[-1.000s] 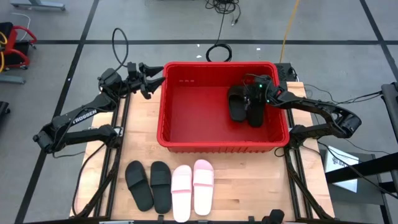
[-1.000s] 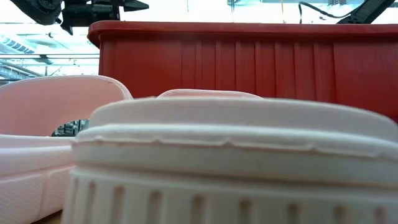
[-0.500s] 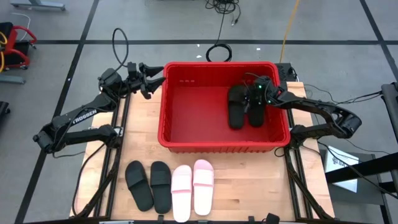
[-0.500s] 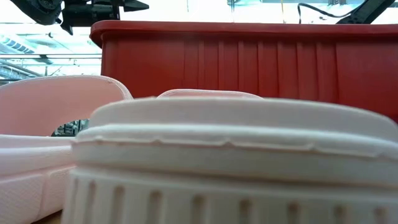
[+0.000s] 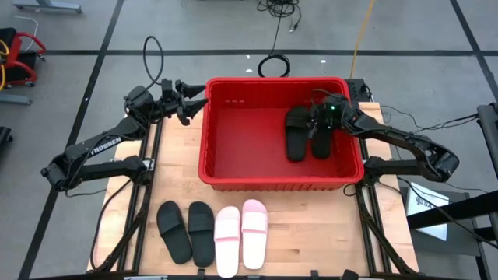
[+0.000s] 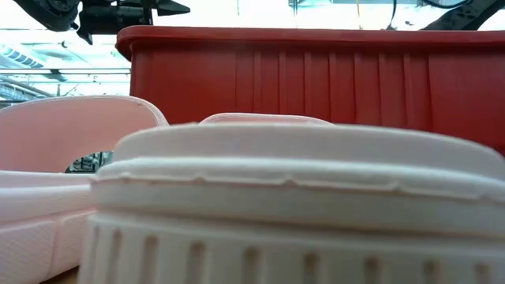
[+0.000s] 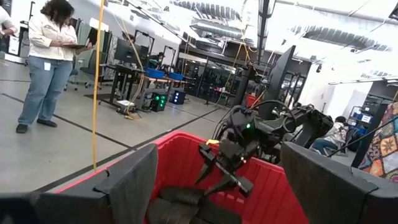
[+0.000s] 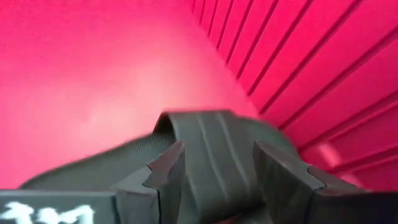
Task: Pick and place slides into bin
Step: Put the pink slide into the red basket
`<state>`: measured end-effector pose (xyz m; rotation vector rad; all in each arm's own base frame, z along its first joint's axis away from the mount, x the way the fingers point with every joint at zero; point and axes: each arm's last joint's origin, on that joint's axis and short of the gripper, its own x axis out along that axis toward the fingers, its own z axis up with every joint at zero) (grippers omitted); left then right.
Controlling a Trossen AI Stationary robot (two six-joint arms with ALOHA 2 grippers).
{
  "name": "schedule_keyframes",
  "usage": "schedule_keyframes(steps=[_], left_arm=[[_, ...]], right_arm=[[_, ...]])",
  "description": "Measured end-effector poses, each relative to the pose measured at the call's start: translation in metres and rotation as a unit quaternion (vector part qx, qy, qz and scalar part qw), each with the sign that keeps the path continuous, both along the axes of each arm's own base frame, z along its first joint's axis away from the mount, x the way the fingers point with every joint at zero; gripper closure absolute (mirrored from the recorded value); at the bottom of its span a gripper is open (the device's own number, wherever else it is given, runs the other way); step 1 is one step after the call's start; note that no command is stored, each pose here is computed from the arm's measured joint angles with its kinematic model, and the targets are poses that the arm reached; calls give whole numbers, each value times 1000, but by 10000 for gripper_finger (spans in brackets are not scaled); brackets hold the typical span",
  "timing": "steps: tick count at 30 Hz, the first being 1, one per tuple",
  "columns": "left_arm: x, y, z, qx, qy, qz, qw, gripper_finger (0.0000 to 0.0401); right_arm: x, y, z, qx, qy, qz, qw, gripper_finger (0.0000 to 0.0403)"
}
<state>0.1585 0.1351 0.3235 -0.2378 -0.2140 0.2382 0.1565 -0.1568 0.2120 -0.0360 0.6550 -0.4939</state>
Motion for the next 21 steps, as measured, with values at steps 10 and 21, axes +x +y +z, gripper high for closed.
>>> schedule_keyframes(steps=[10,21], left_arm=[[0,0,0,-3,-1,-3,1000,61],[3,-4,-1,-21,5,-41,999,61]], right_arm=[[-3,4,34,-36,-133,-36,990,233],[2,19,44,68,-224,-34,972,235]])
